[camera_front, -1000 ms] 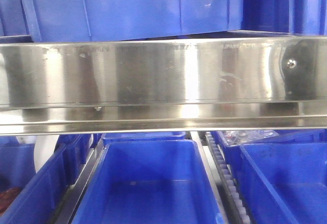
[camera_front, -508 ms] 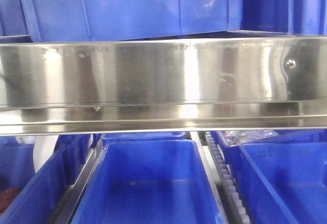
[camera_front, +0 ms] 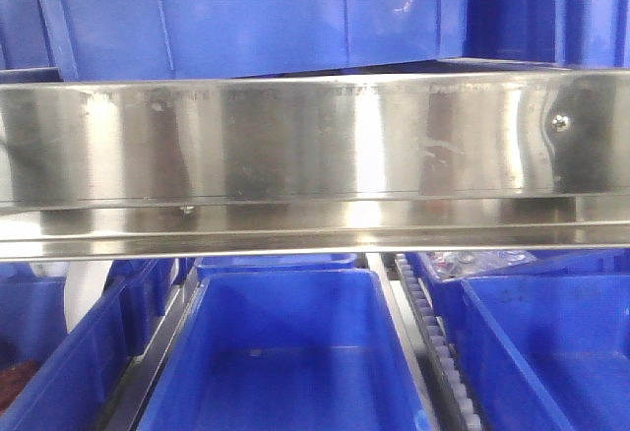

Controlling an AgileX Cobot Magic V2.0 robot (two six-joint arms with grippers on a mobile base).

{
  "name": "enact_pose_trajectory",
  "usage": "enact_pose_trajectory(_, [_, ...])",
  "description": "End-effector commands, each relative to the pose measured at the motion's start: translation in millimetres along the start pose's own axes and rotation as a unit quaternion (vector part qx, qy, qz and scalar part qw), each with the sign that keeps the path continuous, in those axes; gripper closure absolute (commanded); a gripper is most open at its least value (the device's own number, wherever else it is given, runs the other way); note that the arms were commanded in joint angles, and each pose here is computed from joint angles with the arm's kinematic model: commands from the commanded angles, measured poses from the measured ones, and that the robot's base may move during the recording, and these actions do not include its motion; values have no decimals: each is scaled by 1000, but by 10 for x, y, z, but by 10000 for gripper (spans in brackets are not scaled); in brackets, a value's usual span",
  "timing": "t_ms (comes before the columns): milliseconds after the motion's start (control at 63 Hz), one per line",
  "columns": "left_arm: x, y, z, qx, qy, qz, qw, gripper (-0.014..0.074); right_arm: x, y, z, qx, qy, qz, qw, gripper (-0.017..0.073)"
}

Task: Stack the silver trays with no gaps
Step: 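Lift the gripped silver tray and pull it off the shelf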

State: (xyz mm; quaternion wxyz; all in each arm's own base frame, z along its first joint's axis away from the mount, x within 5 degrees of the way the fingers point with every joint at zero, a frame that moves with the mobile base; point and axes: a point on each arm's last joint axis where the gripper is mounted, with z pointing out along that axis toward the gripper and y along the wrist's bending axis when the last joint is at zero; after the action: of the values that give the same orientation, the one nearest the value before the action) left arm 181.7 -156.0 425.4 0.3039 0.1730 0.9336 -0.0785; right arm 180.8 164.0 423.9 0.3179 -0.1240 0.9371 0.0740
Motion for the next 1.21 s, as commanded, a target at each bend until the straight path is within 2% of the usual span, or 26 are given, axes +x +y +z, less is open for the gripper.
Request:
enact_pose_trajectory(0, [-81, -66, -165, 36, -53, 15, 998, 639, -35, 33, -75, -16, -21, -7, 1000, 498])
enact_pose_trajectory(1190, [-82, -61, -166, 34, -54, 16, 998, 641, -28, 32, -57, -11, -14, -6, 1000, 498])
